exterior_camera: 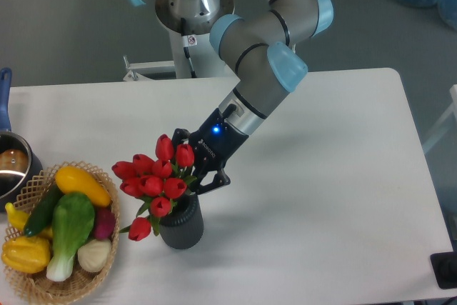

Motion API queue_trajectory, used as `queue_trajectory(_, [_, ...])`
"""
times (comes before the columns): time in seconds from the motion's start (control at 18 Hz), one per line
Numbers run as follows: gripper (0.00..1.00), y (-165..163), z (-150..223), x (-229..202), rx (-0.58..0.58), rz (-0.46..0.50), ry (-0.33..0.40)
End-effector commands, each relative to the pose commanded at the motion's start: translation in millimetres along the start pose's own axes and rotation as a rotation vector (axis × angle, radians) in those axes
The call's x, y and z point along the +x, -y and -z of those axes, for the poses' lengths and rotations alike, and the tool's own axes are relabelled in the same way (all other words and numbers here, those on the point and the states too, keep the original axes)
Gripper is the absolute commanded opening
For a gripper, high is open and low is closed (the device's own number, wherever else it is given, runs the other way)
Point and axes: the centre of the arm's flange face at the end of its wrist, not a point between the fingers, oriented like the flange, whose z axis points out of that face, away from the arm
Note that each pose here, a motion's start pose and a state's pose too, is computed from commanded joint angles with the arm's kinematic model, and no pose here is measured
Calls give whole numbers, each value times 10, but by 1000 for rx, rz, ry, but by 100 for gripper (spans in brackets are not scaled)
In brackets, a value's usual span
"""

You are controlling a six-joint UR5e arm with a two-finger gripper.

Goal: Pick up the flowers from the vase
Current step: 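Close the gripper on the bunch of tulip stems, then lift the gripped tulips upward out of the black vase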

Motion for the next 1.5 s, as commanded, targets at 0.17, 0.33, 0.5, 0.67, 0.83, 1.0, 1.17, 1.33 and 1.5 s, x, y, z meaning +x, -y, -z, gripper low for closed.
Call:
queue_trajectory(0.17, [41,-4,26,-10,2,3,4])
queue_trajectory(0.33, [40,20,72,-12,18,10,7])
queue_trajectory(0.5, [40,111,146,4,49,26,12])
queue_trajectory(0.67, [41,169,247,7,81,30,20])
queue_trajectory(0.83, [40,222,396,-6,128,45,30])
queue_trajectory(1.0, [41,274,468,12,138,54,39])
queue_trajectory(1.17, [40,291,490,19,140,60,41])
queue_trajectory(1.33, [40,351,520,42,161,68,37])
queue_trajectory(1.5, [40,400,654,30,215,84,39])
